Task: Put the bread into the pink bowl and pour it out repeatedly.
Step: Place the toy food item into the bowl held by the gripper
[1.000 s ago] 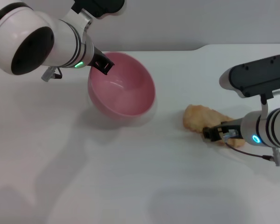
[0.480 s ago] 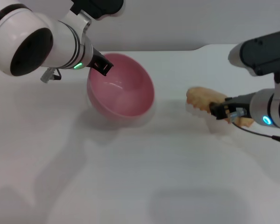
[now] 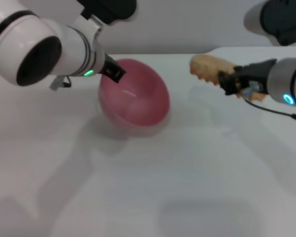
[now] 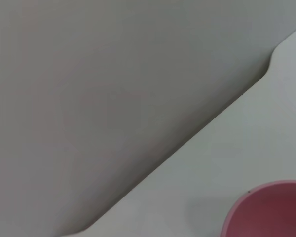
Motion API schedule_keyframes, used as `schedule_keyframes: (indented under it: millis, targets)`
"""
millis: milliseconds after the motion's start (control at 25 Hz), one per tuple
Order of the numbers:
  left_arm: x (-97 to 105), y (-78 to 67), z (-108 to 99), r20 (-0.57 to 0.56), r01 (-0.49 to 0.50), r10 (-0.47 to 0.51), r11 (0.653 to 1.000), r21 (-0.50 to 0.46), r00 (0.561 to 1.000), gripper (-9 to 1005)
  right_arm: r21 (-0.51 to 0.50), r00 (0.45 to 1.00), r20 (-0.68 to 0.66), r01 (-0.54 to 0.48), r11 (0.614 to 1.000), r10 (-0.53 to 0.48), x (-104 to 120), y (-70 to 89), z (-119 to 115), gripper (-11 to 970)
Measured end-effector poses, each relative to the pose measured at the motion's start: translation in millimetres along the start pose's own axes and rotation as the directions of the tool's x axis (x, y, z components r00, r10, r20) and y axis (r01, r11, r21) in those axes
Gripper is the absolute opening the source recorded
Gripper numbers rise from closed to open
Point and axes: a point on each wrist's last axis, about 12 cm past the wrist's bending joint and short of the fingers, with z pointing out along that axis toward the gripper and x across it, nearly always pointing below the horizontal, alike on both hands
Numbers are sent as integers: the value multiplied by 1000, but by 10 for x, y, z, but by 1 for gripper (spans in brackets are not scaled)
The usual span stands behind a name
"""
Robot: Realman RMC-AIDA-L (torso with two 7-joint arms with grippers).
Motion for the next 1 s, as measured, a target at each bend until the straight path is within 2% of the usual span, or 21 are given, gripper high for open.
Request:
schedule_keyframes:
  millis: [360,600,960,1000]
  targets:
    - [-137,-176,-58,56,-24,21,998,59,998,30,-81,999,26,36,996,-34,-81,234,33,237]
    - [-188,-246,-89,78,-47,41,996,69,996,31,-123,1000,14,17,992,-15,-35,286,116,188]
    - [-206,-253,-103,84,-51,45,996,71,995,30,-151,999,3,40,988,-41,-7,366,174,180]
    - [-206,-252,-103,84,-51,45,996,71,995,30,-152,999,7,40,988,-40,-12,367,170,222]
